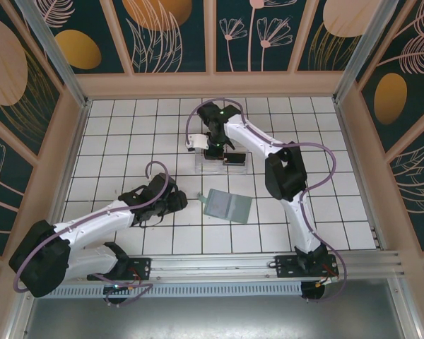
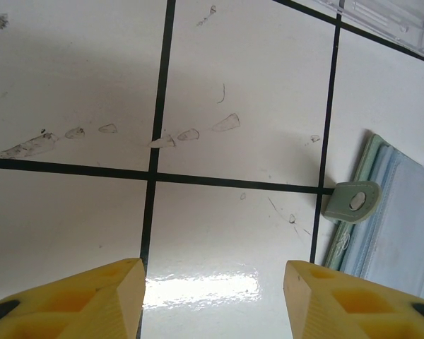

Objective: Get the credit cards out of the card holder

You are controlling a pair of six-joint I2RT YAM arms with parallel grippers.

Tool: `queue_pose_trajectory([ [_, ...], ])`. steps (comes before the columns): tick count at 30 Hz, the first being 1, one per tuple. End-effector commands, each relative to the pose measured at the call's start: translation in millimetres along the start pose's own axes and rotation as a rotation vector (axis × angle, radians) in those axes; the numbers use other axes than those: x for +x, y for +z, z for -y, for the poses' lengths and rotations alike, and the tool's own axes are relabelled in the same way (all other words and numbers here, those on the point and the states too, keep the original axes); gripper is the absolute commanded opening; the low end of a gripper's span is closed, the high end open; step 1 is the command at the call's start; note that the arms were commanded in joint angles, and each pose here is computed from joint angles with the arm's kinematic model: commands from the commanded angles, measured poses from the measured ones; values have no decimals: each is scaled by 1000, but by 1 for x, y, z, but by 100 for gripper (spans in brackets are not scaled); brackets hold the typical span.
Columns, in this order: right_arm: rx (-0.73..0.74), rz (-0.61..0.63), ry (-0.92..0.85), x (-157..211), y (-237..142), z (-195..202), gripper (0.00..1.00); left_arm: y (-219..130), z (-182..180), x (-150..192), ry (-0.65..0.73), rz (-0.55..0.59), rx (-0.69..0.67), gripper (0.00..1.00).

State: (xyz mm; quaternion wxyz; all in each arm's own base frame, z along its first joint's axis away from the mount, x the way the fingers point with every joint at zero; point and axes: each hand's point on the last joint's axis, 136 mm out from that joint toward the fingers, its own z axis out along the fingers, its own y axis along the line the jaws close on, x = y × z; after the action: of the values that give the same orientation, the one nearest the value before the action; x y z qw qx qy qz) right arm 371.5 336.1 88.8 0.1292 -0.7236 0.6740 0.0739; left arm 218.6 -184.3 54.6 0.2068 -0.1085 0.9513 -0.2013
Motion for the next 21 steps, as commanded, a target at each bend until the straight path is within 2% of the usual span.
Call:
queue_pose_trajectory([
  [1, -44, -24, -11, 0, 9, -10, 0, -1, -6, 0, -19, 7, -13, 55],
  [2, -36, -24, -10, -1, 8, -9, 0, -1, -6, 0, -20, 7, -14, 55],
  [7, 47, -14, -10, -8, -4, 9, 20, -2, -5, -1, -20, 10, -11, 55],
  [18, 279, -18, 3, -12, -42, 46, 24, -2, -4, -2, -23, 12, -7, 55],
  [21, 301, 0, 15, -14, -51, 46, 24, -3, -1, -3, -22, 12, -1, 55],
])
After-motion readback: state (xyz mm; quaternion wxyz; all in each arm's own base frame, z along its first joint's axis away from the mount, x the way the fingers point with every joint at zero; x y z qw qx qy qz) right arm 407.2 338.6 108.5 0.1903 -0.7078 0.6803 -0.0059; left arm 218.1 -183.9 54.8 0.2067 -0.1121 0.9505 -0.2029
